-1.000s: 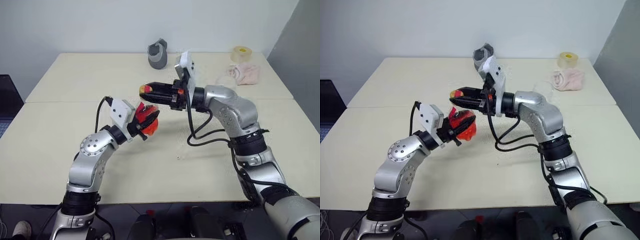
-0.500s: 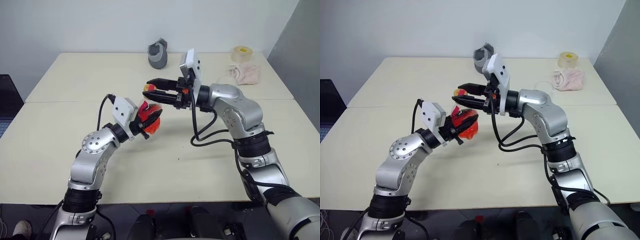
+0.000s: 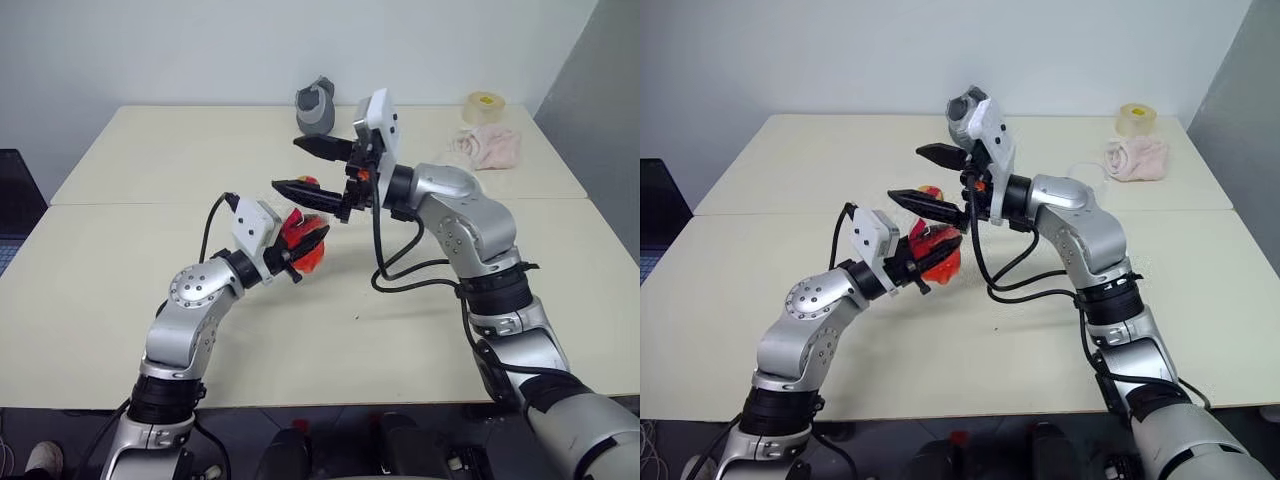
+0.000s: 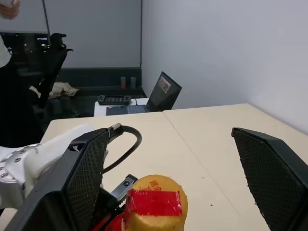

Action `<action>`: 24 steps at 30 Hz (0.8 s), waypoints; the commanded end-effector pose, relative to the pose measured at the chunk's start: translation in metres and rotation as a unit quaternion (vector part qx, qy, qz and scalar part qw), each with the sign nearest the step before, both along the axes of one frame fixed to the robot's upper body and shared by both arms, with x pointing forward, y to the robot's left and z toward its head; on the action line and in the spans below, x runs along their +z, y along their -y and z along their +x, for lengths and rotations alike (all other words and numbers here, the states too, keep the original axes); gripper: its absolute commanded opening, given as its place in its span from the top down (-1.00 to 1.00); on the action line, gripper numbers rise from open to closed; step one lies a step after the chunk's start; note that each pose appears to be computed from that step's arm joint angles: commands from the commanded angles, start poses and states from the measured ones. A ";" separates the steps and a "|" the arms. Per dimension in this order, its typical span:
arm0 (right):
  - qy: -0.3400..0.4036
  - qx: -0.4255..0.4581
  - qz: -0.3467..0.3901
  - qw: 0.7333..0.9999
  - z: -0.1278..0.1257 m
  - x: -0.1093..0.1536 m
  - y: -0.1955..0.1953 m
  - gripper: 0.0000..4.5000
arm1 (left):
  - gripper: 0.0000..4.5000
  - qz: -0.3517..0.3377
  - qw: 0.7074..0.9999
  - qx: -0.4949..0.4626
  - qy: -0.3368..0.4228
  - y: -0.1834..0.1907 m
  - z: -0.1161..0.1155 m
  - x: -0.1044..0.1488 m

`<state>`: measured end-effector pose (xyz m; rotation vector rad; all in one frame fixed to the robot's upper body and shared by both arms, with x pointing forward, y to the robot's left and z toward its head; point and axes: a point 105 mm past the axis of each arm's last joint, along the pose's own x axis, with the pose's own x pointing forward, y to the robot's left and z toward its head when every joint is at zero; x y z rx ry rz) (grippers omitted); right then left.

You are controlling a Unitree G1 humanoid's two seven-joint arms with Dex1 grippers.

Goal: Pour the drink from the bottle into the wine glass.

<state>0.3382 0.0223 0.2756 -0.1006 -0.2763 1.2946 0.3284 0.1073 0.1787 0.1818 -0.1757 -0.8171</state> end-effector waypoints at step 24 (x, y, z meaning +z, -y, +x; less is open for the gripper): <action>-0.023 -0.001 0.010 1.000 -0.011 0.004 0.038 -0.93 | 0.42 -0.009 0.999 -0.014 0.033 0.007 0.000 0.016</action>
